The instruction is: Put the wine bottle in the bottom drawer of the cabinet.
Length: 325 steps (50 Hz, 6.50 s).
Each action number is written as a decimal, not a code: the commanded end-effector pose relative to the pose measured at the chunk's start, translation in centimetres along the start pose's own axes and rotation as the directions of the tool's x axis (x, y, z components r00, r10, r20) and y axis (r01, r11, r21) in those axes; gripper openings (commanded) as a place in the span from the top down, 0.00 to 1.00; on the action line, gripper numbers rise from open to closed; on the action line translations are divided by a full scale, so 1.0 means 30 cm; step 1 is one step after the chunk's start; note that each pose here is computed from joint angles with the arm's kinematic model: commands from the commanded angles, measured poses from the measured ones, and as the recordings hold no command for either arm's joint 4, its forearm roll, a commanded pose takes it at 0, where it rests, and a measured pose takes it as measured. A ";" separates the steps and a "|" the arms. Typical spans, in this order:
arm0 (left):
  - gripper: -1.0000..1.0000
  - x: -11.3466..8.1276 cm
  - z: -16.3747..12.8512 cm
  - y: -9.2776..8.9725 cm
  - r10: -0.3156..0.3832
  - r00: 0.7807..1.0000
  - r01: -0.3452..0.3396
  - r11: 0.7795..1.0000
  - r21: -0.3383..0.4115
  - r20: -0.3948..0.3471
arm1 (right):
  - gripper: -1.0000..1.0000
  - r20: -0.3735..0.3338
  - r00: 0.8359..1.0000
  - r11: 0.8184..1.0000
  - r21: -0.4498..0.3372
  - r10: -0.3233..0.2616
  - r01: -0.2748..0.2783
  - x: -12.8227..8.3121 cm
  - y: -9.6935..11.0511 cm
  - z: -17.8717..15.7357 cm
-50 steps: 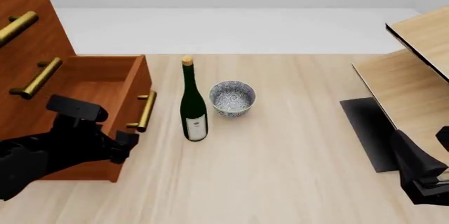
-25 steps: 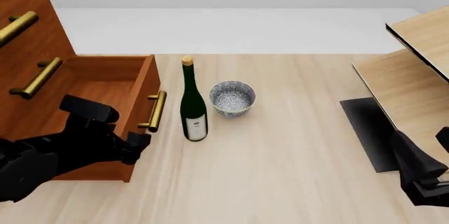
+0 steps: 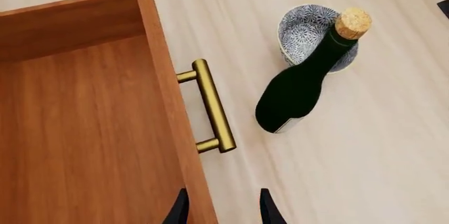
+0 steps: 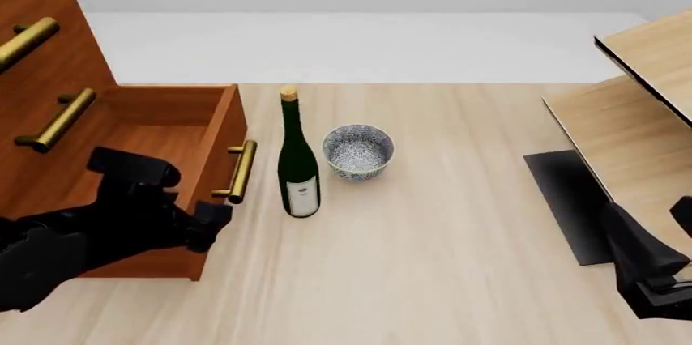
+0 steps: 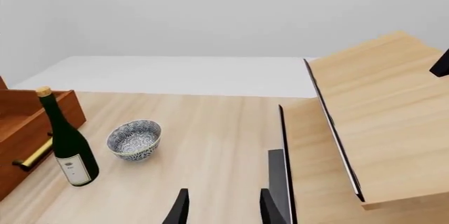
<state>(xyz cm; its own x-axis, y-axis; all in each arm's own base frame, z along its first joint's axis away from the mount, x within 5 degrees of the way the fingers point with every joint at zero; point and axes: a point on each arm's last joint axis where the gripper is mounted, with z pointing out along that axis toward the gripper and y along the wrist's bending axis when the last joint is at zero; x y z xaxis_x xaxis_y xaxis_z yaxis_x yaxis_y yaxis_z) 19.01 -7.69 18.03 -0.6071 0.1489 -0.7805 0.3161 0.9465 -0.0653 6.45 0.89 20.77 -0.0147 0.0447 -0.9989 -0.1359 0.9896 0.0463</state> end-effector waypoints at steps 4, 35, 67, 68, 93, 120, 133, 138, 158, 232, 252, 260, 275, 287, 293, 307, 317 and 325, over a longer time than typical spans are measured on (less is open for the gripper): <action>0.00 -0.038 -0.098 -0.047 0.095 0.995 -0.097 0.993 0.064 0.034 | 0.00 -0.003 1.000 1.000 -0.008 0.000 0.000 0.000 0.002 0.005; 0.00 -0.232 -0.414 -0.058 0.173 0.944 -0.195 0.979 0.053 0.280 | 0.00 0.003 1.000 1.000 -0.017 -0.005 0.005 -0.003 0.004 0.007; 0.00 -0.188 -0.426 -0.108 0.103 0.865 -0.207 0.965 0.161 0.492 | 0.00 0.004 1.000 1.000 -0.027 -0.010 0.010 -0.005 0.006 0.013; 0.00 -0.187 -0.428 -0.111 0.101 0.862 -0.209 0.963 0.168 0.496 | 0.00 0.004 1.000 1.000 -0.027 -0.009 0.010 -0.006 0.007 0.014; 0.00 -0.195 -0.397 -0.113 0.076 0.813 -0.205 0.965 0.161 0.577 | 0.00 0.005 1.000 1.000 -0.031 -0.005 0.005 -0.006 0.008 0.017; 0.00 -0.203 -0.285 -0.177 0.163 0.794 -0.313 0.935 0.164 0.586 | 0.00 -0.002 1.000 0.999 -0.040 -0.004 0.004 -0.004 0.010 0.016; 0.00 -0.210 -0.213 -0.201 0.178 0.803 -0.325 0.931 0.167 0.569 | 0.00 -0.009 1.000 0.999 -0.043 -0.001 0.001 -0.003 0.011 0.019; 0.00 -0.212 -0.196 -0.199 0.193 0.798 -0.333 0.931 0.152 0.571 | 0.00 -0.012 1.000 0.999 -0.045 -0.002 0.001 -0.002 0.011 0.021; 0.00 -0.205 -0.129 -0.169 0.205 0.796 -0.315 0.944 0.100 0.569 | 0.00 -0.015 1.000 0.999 -0.051 0.000 -0.001 -0.002 0.013 0.026; 0.00 -0.266 0.135 -0.202 0.221 0.820 -0.308 0.948 0.081 0.528 | 0.00 -0.041 0.999 0.998 -0.054 0.016 -0.019 0.002 0.015 0.041; 0.00 -0.265 0.168 -0.200 0.207 0.827 -0.291 0.953 0.084 0.523 | 0.00 -0.049 0.999 0.998 -0.053 0.019 -0.022 0.004 0.015 0.046; 0.00 -0.262 0.183 -0.196 0.190 0.837 -0.273 0.958 0.091 0.513 | 0.00 -0.051 0.999 0.998 -0.052 0.019 -0.022 0.005 0.014 0.044; 0.00 -0.256 0.204 -0.197 0.173 0.850 -0.256 0.961 0.101 0.498 | 0.00 -0.055 0.998 0.998 -0.054 0.019 -0.022 0.006 0.015 0.047; 1.00 -0.264 0.203 -0.201 0.169 0.849 -0.254 0.962 0.105 0.501 | 0.00 -0.054 0.998 0.999 -0.051 0.016 -0.019 0.006 0.014 0.044; 1.00 -0.270 0.192 -0.200 0.157 0.852 -0.242 0.964 0.111 0.499 | 0.00 -0.055 0.998 0.998 -0.054 0.015 -0.018 0.005 0.015 0.052; 1.00 -0.270 0.157 -0.189 0.145 0.850 -0.231 0.967 0.111 0.507 | 0.00 -0.052 0.999 0.998 -0.056 0.014 -0.017 0.004 0.016 0.051; 1.00 -0.270 0.113 -0.186 0.141 0.852 -0.229 0.967 0.116 0.505 | 0.00 -0.048 0.999 0.998 -0.057 0.011 -0.013 0.003 0.016 0.049; 1.00 -0.273 0.034 -0.189 0.119 0.846 -0.220 0.966 0.137 0.519 | 0.00 -0.044 0.999 0.998 -0.061 0.008 -0.011 0.002 0.017 0.050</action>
<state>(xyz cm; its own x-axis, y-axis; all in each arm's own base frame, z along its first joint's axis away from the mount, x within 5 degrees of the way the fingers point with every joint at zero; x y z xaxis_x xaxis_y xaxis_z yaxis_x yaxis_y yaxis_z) 24.36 -15.16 22.42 -0.1197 0.1129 -0.9864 0.5323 0.8459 0.0322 7.86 1.57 20.68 -0.0630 0.0495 -0.9968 -0.1924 0.9794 0.0608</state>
